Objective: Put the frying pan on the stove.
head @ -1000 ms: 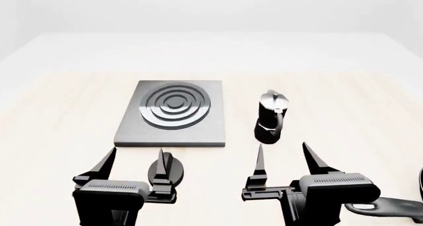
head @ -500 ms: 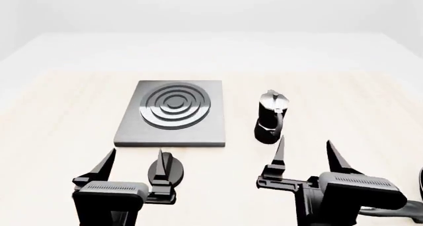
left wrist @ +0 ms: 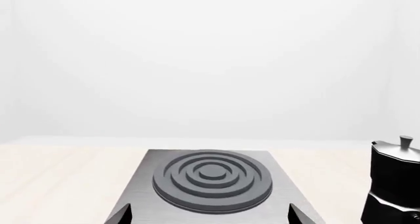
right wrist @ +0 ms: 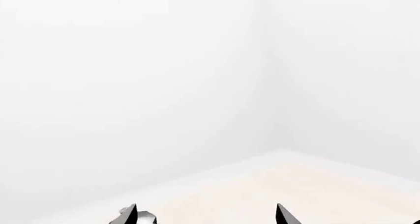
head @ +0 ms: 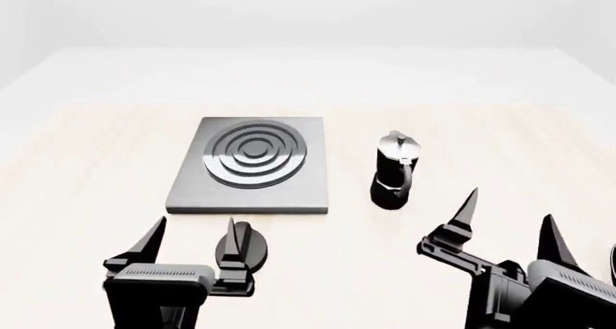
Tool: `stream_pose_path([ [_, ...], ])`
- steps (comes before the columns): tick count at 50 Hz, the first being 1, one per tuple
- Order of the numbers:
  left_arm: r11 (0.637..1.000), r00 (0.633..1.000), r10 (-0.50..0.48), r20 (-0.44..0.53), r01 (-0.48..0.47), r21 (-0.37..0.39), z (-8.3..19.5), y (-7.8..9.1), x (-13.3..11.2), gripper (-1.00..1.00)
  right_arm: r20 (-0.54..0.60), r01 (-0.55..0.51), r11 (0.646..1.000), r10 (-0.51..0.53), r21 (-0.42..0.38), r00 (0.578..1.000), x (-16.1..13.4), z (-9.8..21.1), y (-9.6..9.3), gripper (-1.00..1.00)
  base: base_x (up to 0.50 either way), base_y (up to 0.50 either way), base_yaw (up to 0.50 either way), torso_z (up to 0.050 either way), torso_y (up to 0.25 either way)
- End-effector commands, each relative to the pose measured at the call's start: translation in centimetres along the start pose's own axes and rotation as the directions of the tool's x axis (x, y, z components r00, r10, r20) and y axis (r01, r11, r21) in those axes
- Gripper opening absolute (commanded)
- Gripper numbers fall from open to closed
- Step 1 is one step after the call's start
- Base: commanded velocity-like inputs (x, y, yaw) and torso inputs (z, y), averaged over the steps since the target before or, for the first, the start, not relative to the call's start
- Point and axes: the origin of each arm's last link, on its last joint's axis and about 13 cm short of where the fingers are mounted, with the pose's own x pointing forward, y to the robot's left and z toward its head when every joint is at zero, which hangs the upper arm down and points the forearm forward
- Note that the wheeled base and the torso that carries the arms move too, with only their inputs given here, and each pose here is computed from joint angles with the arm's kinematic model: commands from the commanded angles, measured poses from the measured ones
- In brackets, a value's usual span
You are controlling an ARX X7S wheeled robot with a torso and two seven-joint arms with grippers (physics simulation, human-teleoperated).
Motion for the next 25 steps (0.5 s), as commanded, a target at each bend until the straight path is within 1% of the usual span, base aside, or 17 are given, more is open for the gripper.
stream_pose_path([
  [1, 1.000, 1.000, 0.005, 0.003, -0.005, 0.002, 0.09, 0.01, 0.09, 1.00, 0.027, 0.118, 0.993, -0.119, 0.022, 0.993, 0.35, 0.18, -0.37, 1.00, 0.00, 0.00, 0.00, 0.000, 0.000],
  [3, 1.000, 1.000, 0.006, 0.003, -0.006, 0.002, 0.06, 0.01, 0.09, 1.00, 0.040, 0.148, 0.989, -0.149, 0.013, 0.988, 0.41, 0.17, -0.45, 1.00, 0.00, 0.00, 0.00, 0.000, 0.000],
  [6, 1.000, 1.000, 0.006, 0.001, -0.006, 0.001, 0.02, 0.02, 0.10, 1.00, 0.039, 0.197, 0.980, -0.198, 0.027, 0.979, 0.56, 0.10, -0.63, 1.00, 0.00, 0.00, 0.00, 0.000, 0.000],
  [9, 1.000, 1.000, 0.007, 0.003, -0.007, 0.001, 0.05, 0.05, 0.10, 1.00, 0.070, 0.231, 0.972, -0.233, 0.031, 0.970, 0.62, 0.10, -0.75, 1.00, 0.00, 0.00, 0.00, 0.000, 0.000],
  [10, 1.000, 1.000, 0.010, 0.003, -0.010, 0.000, 0.04, 0.08, 0.09, 1.00, 0.037, 0.244, 0.969, -0.245, 0.044, 0.969, 0.62, 0.06, -0.78, 1.00, 0.00, 0.00, 0.00, 0.000, 0.000],
  [11, 1.000, 1.000, 0.010, 0.003, -0.010, 0.000, 0.02, 0.08, 0.08, 1.00, 0.038, 0.243, 0.969, -0.245, 0.047, 0.969, 0.60, 0.07, -0.78, 1.00, 0.00, 0.00, 0.00, 0.000, 0.000],
  [13, 1.000, 1.000, 0.011, 0.003, -0.011, 0.000, -0.03, 0.09, 0.06, 1.00, 0.059, 0.284, 0.958, -0.287, 0.041, 0.956, 0.67, 0.04, -0.84, 1.00, 0.00, 0.00, 0.00, 0.000, 0.000],
  [14, 1.000, 1.000, 0.014, 0.005, -0.014, 0.003, -0.09, 0.10, 0.06, 1.00, 0.043, 0.293, 0.954, -0.296, 0.063, 0.954, 0.74, -0.05, -0.84, 1.00, 0.00, 0.00, 0.00, 0.000, 0.000],
  [15, 1.000, 1.000, 0.014, 0.004, -0.014, 0.000, -0.11, 0.10, 0.05, 1.00, 0.042, 0.314, 0.948, -0.316, 0.047, 0.948, 0.78, -0.11, -0.87, 1.00, 0.00, 0.00, 0.00, 0.000, 0.000],
  [17, 1.000, 1.000, 0.016, 0.003, -0.016, -0.002, -0.15, 0.13, 0.06, 1.00, 0.039, 0.305, 0.951, -0.308, 0.055, 0.951, 0.82, -0.22, -0.81, 1.00, 0.00, 0.00, 0.00, 0.000, 0.000],
  [25, 1.000, 1.000, 0.022, 0.003, -0.022, 0.003, -0.24, 0.13, 0.11, 1.00, 0.043, 0.343, 0.937, -0.346, 0.060, 0.937, 0.92, -0.26, -0.67, 1.00, 0.00, 0.00, 0.00, 0.000, 0.000],
])
